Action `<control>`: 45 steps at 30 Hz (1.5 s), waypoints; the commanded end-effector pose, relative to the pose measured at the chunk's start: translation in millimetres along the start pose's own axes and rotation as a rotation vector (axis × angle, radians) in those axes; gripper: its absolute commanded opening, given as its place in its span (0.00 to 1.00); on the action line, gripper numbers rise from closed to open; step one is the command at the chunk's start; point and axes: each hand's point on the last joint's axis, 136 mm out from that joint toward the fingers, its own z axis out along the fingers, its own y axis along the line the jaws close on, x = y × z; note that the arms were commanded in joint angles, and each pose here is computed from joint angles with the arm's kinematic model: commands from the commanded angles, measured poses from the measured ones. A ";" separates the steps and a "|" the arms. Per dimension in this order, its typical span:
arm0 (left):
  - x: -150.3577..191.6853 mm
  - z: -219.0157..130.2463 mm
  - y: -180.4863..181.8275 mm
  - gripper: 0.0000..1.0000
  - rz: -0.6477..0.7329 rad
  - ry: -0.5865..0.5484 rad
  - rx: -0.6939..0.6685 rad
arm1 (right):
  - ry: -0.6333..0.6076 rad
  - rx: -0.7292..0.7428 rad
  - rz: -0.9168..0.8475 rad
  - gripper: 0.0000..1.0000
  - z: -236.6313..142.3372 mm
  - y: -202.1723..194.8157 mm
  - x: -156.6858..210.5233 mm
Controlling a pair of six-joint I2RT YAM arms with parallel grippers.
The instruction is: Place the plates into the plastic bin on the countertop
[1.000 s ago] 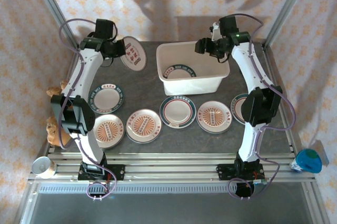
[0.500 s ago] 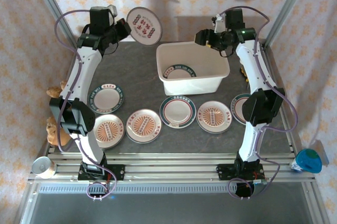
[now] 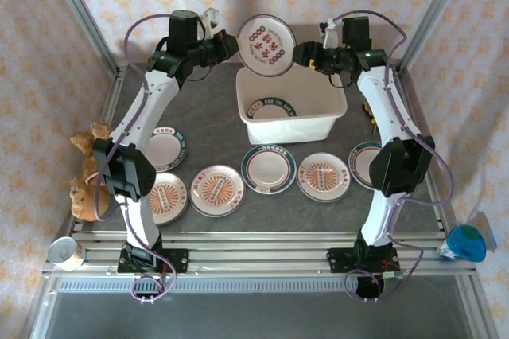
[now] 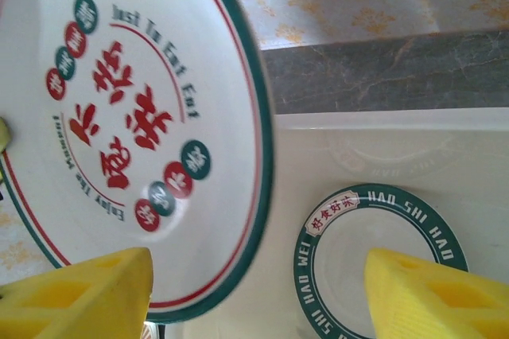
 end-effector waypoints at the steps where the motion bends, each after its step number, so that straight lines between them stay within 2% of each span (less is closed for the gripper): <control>1: -15.9 -9.4 -29.0 0.00 0.041 -0.050 0.097 | -0.076 -0.009 -0.004 0.68 -13.8 8.7 -15.9; 9: -8.1 -3.8 -35.5 0.00 0.024 -0.035 0.132 | -0.098 -0.053 0.068 0.59 -8.3 5.6 -17.8; 18: -1.2 6.1 -35.4 0.00 -0.003 -0.025 0.151 | -0.099 -0.114 0.086 0.54 -5.3 12.9 -17.2; 28: 0.4 9.2 -35.3 0.00 -0.014 -0.026 0.157 | -0.097 -0.115 0.103 0.43 -2.5 10.4 -16.3; 34: 2.3 11.6 -33.3 0.00 -0.018 -0.020 0.153 | -0.099 -0.129 0.105 0.30 -2.4 12.8 -17.4; 45: 5.5 12.2 -30.5 0.00 -0.015 -0.008 0.137 | -0.096 -0.142 0.107 0.13 -0.9 13.7 -17.1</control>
